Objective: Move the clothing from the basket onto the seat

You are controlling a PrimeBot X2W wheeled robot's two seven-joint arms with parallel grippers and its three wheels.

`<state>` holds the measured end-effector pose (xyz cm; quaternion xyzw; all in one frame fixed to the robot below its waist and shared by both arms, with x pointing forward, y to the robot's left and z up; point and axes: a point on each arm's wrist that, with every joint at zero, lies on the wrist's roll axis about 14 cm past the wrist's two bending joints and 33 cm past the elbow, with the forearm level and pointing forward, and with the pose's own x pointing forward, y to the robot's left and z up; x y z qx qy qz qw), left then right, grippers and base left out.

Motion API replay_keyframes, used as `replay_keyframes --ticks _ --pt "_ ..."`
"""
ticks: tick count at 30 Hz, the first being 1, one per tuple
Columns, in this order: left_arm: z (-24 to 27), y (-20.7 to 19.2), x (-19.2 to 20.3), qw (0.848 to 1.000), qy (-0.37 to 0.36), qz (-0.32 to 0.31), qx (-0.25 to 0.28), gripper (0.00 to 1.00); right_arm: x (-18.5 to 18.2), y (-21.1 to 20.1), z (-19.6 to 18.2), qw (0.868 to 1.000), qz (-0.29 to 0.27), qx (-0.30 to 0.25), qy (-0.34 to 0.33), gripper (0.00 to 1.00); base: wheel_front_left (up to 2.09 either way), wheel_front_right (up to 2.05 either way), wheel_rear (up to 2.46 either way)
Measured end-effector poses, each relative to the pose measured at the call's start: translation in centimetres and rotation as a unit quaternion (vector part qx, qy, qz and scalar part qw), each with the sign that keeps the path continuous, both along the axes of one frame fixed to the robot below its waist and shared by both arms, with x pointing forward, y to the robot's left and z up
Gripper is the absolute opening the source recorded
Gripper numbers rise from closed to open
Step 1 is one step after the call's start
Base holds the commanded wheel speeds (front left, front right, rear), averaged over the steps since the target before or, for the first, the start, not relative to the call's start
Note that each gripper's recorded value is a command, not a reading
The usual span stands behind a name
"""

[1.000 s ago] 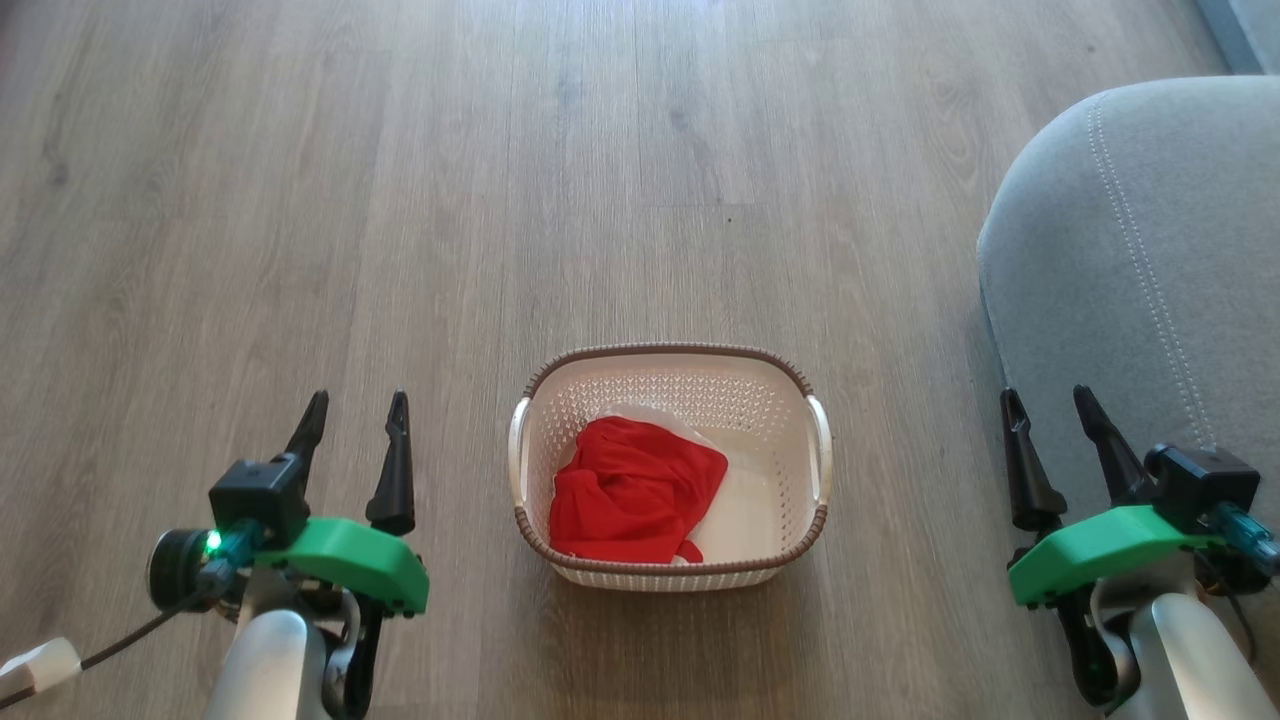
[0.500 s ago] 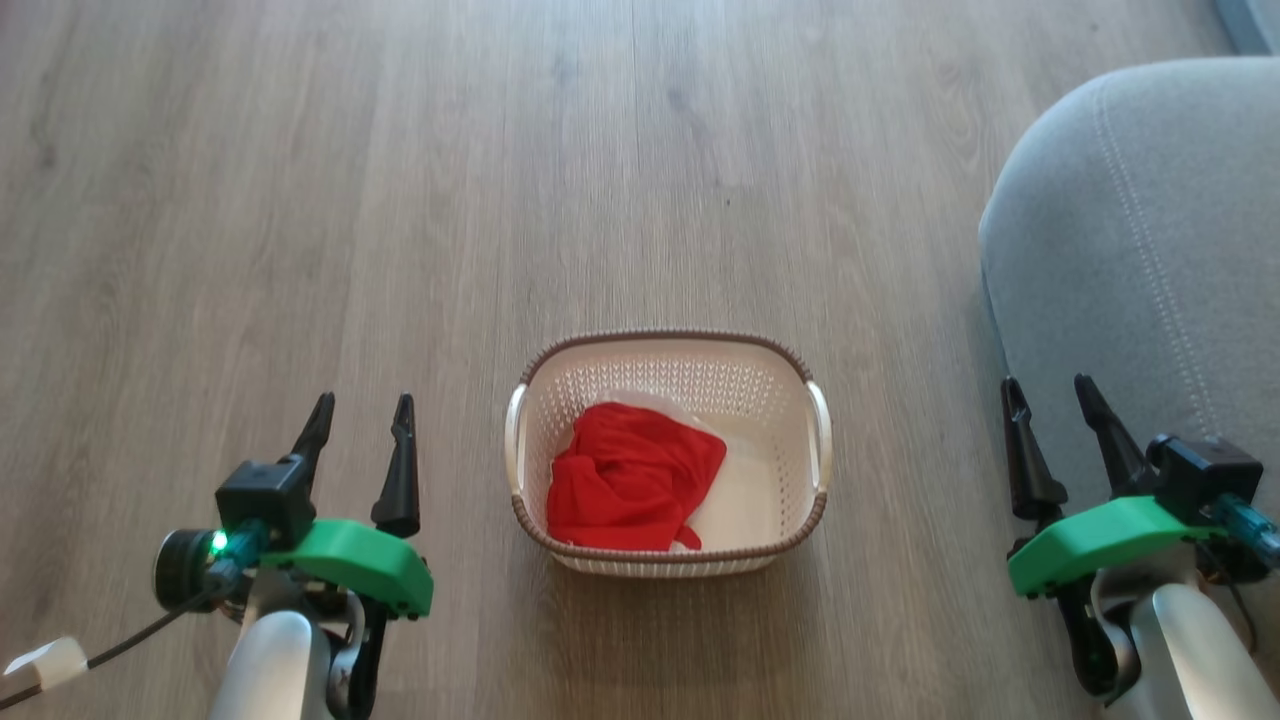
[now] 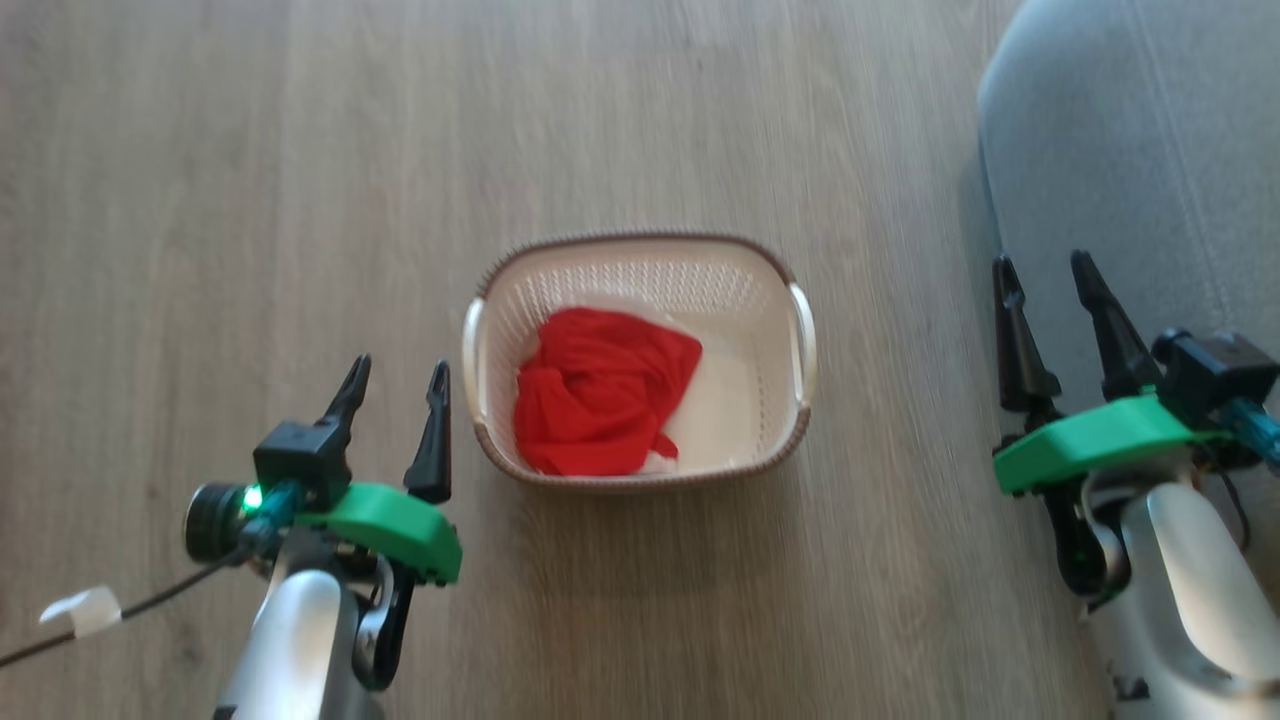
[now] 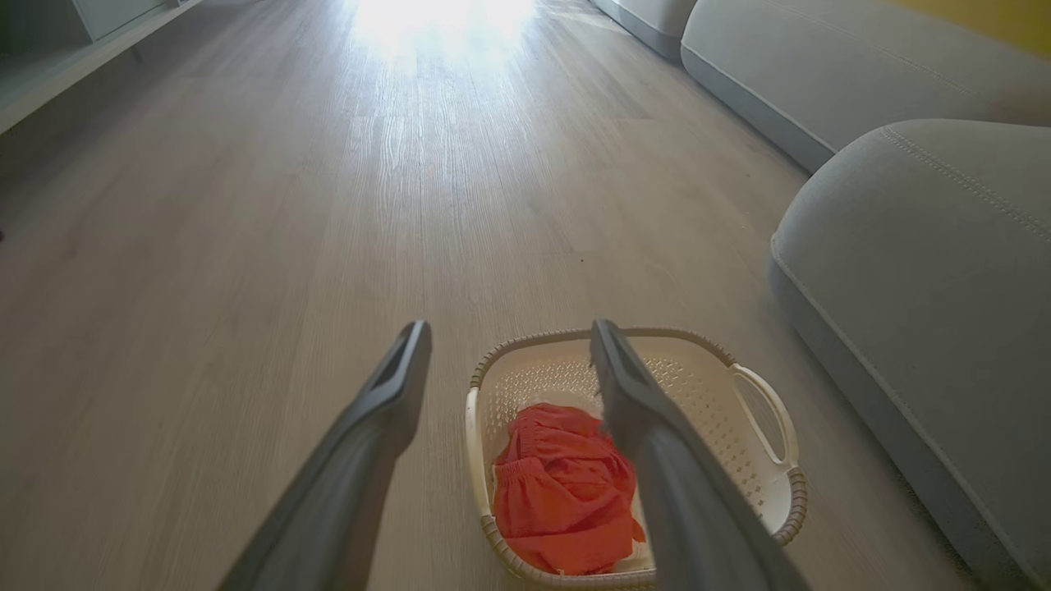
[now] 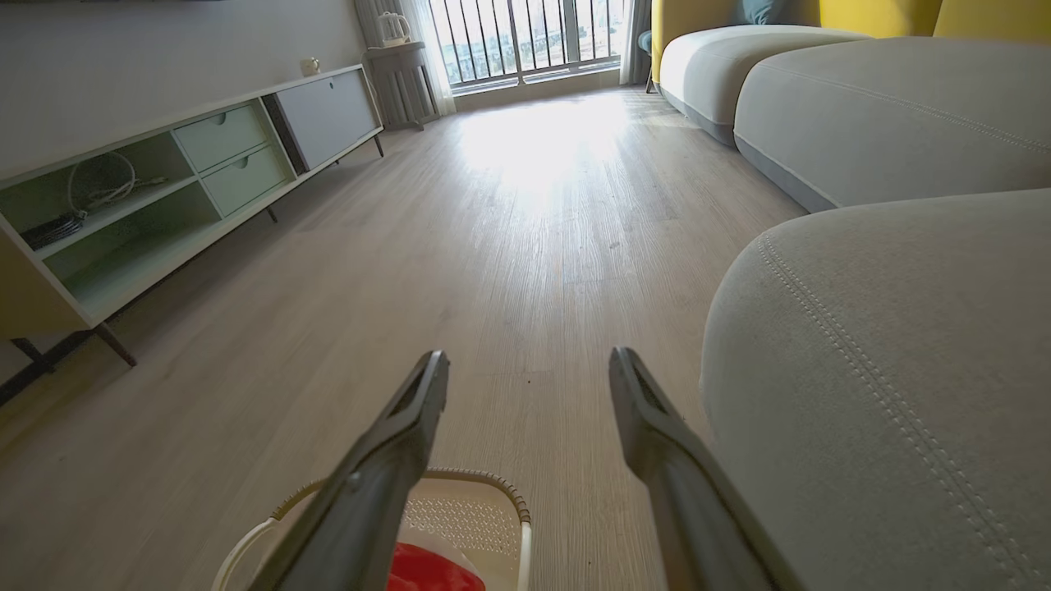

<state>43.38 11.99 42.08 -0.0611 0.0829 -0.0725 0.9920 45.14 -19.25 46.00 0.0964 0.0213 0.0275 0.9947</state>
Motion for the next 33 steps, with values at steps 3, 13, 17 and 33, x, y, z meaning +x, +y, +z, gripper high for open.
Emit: replay_keyframes --ticks 3,13,17,33 --pt "-1.5 -1.2 1.0 1.000 0.016 -0.013 -0.002 1.00 0.8 -0.1 -0.9 1.000 0.000 -0.002 0.008 1.00 0.00 0.00 0.00" --pt "-7.1 -5.3 3.5 0.995 0.071 -0.069 -0.006 1.00 3.9 -1.2 -2.3 1.000 -0.012 -0.004 0.009 1.00 0.00 0.00 0.00" --pt "-9.7 -7.2 4.6 0.991 0.092 -0.097 -0.002 1.00 5.2 -1.2 -2.9 1.000 -0.014 -0.002 0.007 1.00 0.00 0.00 0.00" --pt "-20.8 -16.0 7.6 0.948 0.169 -0.258 0.074 1.00 6.0 -3.4 -7.4 0.998 -0.039 -0.016 0.049 1.00 0.00 0.00 0.00"
